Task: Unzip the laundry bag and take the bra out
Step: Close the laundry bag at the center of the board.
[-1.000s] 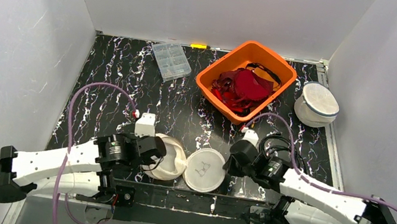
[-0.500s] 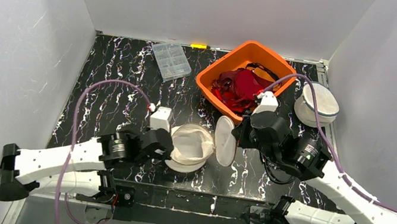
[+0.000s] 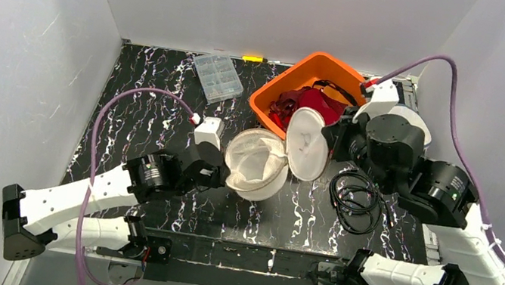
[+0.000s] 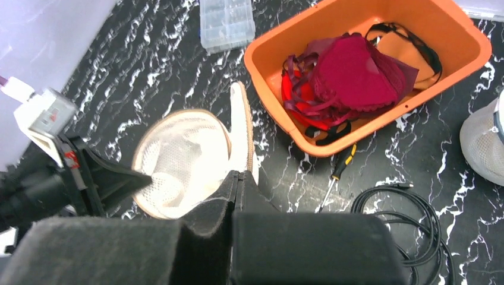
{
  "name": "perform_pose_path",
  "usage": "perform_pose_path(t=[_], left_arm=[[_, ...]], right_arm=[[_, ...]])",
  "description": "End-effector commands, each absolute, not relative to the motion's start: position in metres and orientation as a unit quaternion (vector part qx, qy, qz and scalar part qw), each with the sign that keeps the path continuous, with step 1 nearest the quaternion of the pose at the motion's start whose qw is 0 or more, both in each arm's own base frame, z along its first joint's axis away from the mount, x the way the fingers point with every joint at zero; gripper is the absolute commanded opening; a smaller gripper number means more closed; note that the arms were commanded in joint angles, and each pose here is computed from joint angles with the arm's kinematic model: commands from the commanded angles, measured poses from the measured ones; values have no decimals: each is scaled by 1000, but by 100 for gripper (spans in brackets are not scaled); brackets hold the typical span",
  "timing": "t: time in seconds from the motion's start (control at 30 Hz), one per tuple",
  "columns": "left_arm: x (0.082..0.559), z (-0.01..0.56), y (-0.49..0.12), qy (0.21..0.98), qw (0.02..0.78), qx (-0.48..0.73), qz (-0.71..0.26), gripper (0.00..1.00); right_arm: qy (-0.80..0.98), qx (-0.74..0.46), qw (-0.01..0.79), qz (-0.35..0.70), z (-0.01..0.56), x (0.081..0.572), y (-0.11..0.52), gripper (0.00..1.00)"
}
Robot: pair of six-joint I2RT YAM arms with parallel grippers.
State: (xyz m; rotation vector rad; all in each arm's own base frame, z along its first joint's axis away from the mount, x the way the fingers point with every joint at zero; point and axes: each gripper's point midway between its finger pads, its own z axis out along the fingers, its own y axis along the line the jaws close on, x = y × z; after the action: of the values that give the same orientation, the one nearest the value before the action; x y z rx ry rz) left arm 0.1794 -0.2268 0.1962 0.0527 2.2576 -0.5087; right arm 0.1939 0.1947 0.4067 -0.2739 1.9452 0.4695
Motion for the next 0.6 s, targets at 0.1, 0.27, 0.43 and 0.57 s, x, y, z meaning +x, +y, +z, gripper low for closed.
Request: perform_pose_path(t=[0.1, 0.27, 0.43, 0.57], left_arm=[[178, 209, -239, 905, 359, 66, -220, 0], [185, 297, -231, 827, 470, 61, -302, 0], [163, 178, -253, 918, 307, 98, -232, 0], [169, 183, -250, 911, 328, 92, -233, 0]], right_arm=[[848, -163, 481, 151, 333, 202, 221, 1], [803, -128, 554, 177, 414, 212, 212, 1], [828, -148, 519, 151, 356, 214, 224, 1], [842, -164, 498, 127, 335, 216, 228, 1]])
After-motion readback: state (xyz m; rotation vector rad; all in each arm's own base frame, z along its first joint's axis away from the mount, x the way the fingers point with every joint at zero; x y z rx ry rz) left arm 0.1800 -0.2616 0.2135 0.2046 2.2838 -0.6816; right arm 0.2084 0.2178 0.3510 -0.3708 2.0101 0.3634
